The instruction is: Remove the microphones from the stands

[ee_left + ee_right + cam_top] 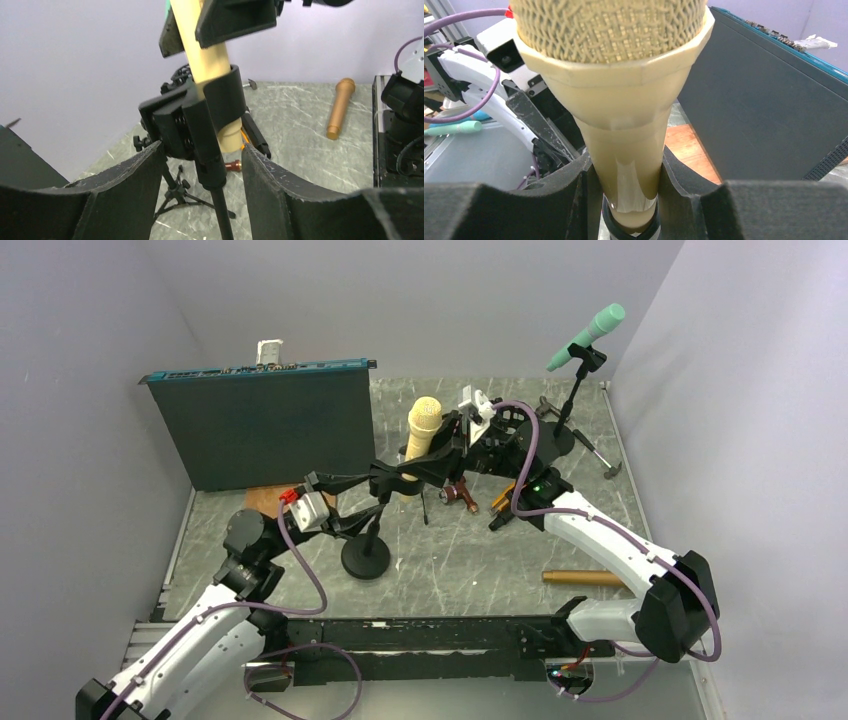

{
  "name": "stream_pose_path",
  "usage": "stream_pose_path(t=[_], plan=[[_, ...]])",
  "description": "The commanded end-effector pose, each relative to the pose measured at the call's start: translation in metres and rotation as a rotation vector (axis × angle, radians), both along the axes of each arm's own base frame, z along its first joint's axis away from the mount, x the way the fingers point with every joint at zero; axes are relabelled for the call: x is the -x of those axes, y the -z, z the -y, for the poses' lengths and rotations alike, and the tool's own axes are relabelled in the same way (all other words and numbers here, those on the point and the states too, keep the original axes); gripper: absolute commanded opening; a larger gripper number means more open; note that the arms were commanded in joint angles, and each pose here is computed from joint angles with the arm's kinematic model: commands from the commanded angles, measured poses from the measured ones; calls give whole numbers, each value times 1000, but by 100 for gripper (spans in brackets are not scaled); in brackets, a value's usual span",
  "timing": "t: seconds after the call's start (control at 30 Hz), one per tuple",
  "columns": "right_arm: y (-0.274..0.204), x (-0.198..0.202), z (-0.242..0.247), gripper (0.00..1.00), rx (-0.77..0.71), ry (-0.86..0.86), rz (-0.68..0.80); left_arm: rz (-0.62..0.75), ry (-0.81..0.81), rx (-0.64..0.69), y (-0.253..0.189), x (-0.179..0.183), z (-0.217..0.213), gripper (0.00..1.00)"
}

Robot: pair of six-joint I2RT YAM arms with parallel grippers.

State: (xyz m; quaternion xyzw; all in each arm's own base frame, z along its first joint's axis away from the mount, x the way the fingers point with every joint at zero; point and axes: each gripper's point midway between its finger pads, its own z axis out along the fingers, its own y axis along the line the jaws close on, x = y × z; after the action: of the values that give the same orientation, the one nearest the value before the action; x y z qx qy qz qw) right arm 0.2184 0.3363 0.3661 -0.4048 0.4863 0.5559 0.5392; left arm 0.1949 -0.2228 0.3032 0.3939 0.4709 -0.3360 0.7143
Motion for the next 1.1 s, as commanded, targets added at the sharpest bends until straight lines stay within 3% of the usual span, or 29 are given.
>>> stream_pose_path(t=[0.0,0.13,0.63,0.97,1.07], plan=[[-18,13,3,0,-33,-34,71,84,-45,104,-39,-1,-9,62],[-18,13,2,0,-31,-41,66,19,-31,134,-41,2,-11,60],[-15,17,-2,0,-16,-81,77,-83,126,39,-36,-1,6,63],[-15,18,-2,0,-12,-86,81,-113,251,52,-29,7,13,53],[-15,18,-3,0,-15,-92,80,-132,243,43,-26,2,14,55]])
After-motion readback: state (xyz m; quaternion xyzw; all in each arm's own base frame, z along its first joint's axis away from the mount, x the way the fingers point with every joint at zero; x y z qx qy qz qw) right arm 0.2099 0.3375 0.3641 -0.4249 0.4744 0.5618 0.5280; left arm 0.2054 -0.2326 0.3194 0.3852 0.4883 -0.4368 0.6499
